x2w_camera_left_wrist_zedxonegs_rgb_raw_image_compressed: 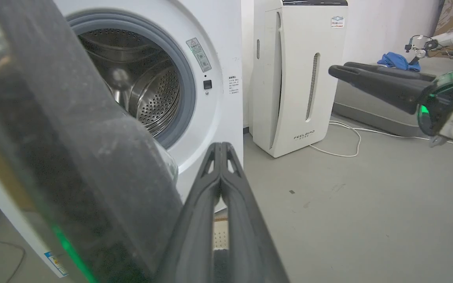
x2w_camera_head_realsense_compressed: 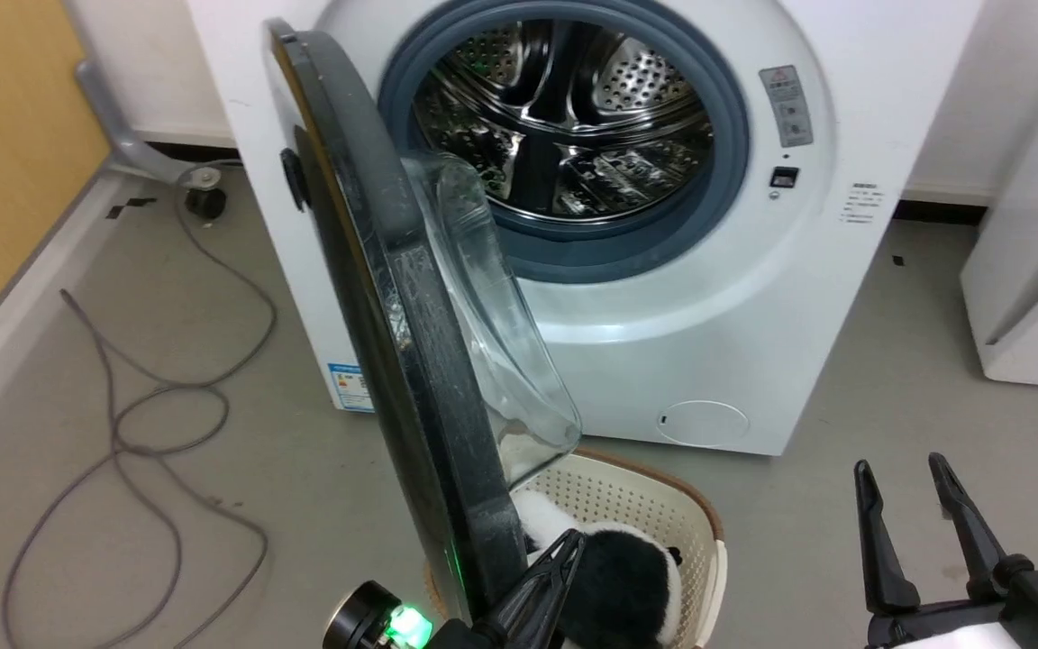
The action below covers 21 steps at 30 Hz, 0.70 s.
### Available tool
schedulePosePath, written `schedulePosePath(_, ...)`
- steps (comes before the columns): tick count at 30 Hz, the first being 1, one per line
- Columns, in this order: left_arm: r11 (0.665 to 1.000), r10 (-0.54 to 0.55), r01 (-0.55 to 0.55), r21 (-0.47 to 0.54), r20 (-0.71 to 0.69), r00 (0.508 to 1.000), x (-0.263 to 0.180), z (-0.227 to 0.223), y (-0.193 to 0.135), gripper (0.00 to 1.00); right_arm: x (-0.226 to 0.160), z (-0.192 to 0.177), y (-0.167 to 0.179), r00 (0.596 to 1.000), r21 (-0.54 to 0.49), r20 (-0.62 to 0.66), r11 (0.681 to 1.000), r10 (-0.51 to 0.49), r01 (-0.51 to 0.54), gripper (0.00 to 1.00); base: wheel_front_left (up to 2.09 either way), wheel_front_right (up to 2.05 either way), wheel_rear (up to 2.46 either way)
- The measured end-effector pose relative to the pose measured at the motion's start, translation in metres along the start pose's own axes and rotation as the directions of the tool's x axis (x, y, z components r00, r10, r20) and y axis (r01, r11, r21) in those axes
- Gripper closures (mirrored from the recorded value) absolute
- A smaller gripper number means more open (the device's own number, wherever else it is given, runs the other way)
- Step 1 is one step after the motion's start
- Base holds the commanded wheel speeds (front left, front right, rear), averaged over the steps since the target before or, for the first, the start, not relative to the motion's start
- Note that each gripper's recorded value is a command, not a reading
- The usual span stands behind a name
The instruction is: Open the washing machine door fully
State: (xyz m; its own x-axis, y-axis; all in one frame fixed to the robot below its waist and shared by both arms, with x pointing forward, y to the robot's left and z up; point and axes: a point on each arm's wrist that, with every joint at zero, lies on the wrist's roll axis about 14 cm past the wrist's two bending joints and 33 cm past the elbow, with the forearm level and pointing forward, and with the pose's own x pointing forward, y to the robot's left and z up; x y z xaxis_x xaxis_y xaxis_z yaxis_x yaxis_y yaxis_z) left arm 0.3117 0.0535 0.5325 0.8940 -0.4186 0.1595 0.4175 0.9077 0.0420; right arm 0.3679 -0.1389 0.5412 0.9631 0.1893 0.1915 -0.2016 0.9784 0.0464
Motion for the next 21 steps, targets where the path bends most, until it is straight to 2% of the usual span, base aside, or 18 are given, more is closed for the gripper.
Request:
schedulePosePath(12, 0.988, 0.157, -0.157, 0.011, -0.015, 0.987, -0.027, -0.001, 0.034, 1.0, 0.021, -0.01, 0.04, 0.992, 0.036, -0.016, 0.992, 0.124, -0.123, 0.0, 0.0, 0.0, 0.0)
schedulePosePath(21, 0.951, 0.307, -0.305, 0.046, -0.033, 0.951, -0.061, -0.001, 0.064, 1.0, 0.039, -0.018, 0.082, 0.969, 0.075, -0.022, 0.967, 0.246, -0.244, 0.0, 0.0, 0.0, 0.0)
